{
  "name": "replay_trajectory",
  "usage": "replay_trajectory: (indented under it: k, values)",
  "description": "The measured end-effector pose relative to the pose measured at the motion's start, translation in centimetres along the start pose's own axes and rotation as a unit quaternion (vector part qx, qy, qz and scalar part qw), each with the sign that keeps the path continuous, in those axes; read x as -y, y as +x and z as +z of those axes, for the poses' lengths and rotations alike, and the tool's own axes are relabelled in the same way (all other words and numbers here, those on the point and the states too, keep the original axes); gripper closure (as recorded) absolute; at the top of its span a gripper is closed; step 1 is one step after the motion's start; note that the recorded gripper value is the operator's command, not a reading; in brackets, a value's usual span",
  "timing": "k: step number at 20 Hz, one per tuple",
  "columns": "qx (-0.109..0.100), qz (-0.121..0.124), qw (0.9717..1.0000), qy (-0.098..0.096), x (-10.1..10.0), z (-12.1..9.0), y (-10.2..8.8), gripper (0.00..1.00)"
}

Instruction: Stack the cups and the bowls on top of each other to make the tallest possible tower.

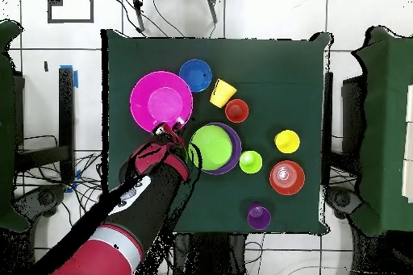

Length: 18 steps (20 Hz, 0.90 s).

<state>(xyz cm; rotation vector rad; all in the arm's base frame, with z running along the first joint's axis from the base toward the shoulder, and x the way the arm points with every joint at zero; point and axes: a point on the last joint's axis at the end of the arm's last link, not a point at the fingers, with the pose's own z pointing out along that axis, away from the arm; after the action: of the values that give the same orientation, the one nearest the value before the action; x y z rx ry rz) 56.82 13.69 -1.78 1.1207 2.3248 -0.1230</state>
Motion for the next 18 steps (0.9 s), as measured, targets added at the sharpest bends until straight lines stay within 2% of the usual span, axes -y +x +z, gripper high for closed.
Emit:
replay_trajectory:
  k: [9, 12, 18]
  values:
    - [0.001, 0.001, 1.0000, -0.002, 0.1, 0.2, -0.2, 1.00]
    - [0.001, 0.005, 0.9999, -0.011, 0.0, 0.3, -0.7, 1.00]
    - [0.005, 0.012, 0.9986, -0.051, -0.3, 0.5, -2.1, 1.00]
